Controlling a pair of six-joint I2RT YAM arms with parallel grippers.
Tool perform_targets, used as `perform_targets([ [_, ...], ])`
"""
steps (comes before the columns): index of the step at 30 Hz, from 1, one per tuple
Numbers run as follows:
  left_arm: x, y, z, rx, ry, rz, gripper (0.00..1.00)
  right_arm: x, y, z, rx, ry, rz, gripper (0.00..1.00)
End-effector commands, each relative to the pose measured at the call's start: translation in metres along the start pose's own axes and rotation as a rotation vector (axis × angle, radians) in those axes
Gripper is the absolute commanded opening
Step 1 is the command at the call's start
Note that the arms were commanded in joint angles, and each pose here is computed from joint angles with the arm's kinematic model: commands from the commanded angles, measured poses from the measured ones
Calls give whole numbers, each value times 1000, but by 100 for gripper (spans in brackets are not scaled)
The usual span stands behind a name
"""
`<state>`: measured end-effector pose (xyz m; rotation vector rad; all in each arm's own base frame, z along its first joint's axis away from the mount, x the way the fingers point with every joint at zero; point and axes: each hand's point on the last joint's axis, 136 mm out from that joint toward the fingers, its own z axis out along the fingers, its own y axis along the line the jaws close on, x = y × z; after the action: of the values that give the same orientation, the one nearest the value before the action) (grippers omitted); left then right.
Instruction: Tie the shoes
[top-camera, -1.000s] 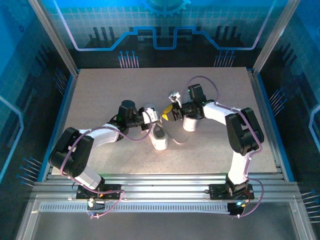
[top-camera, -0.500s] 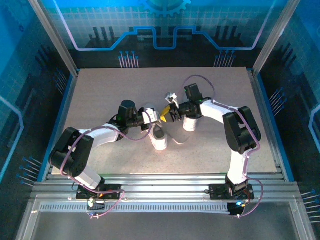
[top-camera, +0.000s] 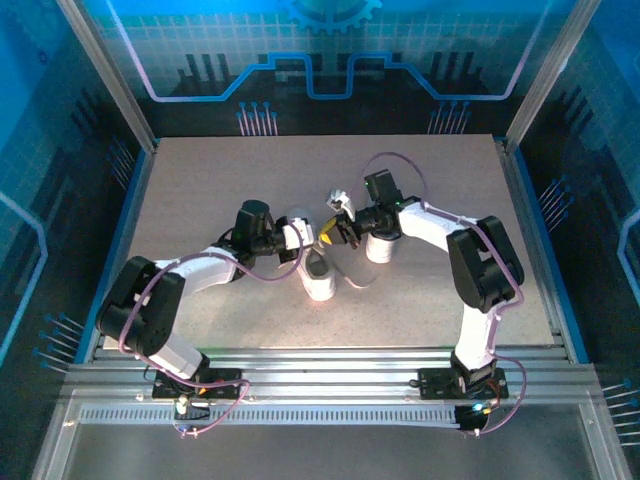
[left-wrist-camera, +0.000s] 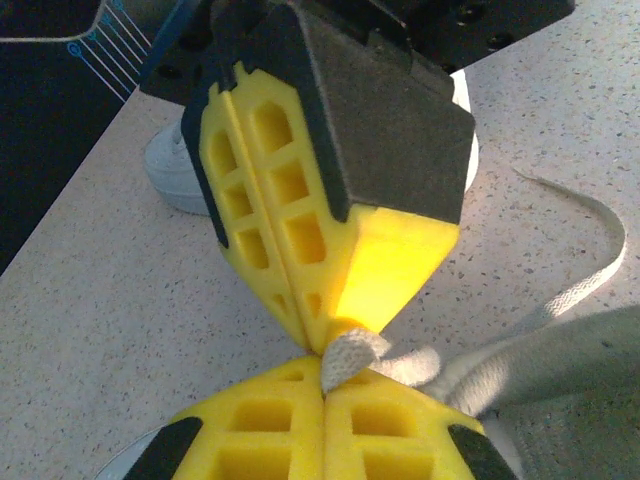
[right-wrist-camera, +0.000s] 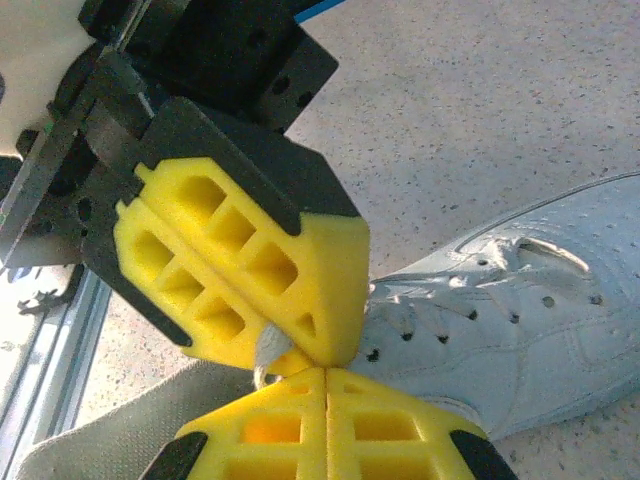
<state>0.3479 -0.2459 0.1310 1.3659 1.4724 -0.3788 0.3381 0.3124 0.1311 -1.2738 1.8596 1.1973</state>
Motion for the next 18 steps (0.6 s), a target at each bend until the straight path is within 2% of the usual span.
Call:
perform_targets([
  [1, -23, 14, -9, -27, -45, 67, 6, -5, 1, -1, 83, -8, -53, 0],
  [10, -23, 14, -14, -22, -32, 73, 10, -5, -4, -10, 182, -26, -77, 0],
  [15, -24, 13, -14, -10, -32, 73, 2, -8, -1, -13, 163, -49, -64, 0],
  [17, -25, 13, -13, -1, -33, 68, 1, -10, 0, -16, 158, -73, -54, 10],
  [18, -26, 13, -13, 4, -29, 61, 0, -12, 2, -19, 158, -85, -57, 20],
])
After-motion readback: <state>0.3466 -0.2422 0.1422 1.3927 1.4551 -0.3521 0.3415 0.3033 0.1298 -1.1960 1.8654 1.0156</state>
